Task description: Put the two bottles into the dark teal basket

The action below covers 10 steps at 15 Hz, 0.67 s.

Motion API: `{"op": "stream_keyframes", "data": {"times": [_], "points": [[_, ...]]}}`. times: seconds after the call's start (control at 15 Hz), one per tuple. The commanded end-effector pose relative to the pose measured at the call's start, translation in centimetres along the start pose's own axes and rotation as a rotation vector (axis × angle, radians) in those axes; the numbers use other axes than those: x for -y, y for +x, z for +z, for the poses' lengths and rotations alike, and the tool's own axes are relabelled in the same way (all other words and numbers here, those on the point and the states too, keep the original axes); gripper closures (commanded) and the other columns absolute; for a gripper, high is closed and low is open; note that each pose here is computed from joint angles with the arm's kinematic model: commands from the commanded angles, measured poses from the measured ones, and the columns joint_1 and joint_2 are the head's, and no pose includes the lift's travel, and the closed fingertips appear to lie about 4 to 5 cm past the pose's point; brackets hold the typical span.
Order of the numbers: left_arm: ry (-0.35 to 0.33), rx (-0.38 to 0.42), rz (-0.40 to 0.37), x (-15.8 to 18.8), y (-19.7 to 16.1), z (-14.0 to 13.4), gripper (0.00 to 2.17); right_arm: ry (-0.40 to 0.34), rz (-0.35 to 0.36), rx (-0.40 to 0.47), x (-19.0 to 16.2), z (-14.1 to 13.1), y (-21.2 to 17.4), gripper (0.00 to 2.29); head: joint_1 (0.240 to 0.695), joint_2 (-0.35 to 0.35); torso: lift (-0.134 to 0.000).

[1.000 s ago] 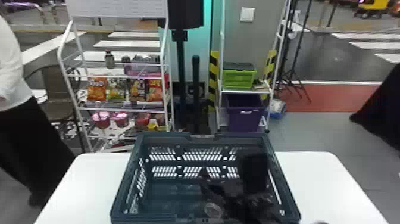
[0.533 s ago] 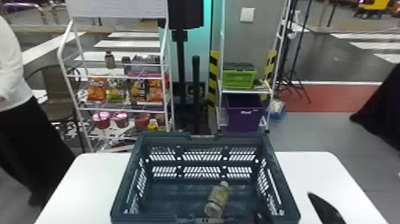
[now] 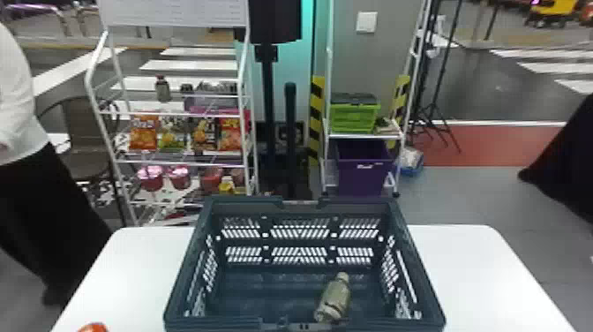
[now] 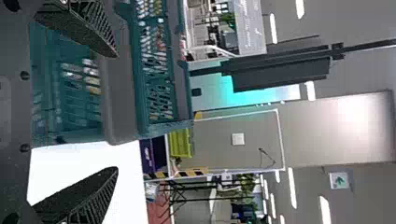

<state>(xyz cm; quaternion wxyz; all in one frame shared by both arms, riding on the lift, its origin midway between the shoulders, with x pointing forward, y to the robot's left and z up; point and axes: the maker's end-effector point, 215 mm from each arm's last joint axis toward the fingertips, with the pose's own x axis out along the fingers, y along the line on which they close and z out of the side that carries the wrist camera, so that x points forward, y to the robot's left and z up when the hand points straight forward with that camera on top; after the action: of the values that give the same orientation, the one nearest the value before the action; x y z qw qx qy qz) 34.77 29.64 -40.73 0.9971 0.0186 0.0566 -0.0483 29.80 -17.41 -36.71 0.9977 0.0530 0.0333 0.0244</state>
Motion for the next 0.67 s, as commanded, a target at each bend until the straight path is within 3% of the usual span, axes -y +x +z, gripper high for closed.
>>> {"op": "stream_keyframes", "data": {"times": [0.0, 0.13, 0.33, 0.47, 0.6], "points": [[0.019, 0.016, 0.030, -1.7, 0.5, 3.5, 2.15, -0.005, 0.008, -0.019, 0.4, -1.6, -1.0, 0.00, 0.499, 0.000, 0.000], [0.016, -0.027, 0.047, -3.5, 2.1, 6.6, 2.15, -0.010, 0.040, -0.018, 0.2, -2.2, -1.6, 0.00, 0.499, 0.000, 0.000], [-0.015, -0.070, -0.016, -1.7, 4.8, 10.2, 2.15, -0.015, 0.063, 0.001, 0.2, -1.9, -2.2, 0.00, 0.499, 0.000, 0.000], [-0.020, -0.057, -0.091, 0.6, 6.6, 13.1, 2.15, -0.011, 0.067, 0.002, 0.3, -1.8, -2.9, 0.01, 0.499, 0.000, 0.000], [0.006, 0.008, -0.147, 2.2, 8.3, 16.8, 2.15, -0.019, 0.062, 0.011, -0.1, -1.7, -3.7, 0.01, 0.499, 0.000, 0.000]]}}
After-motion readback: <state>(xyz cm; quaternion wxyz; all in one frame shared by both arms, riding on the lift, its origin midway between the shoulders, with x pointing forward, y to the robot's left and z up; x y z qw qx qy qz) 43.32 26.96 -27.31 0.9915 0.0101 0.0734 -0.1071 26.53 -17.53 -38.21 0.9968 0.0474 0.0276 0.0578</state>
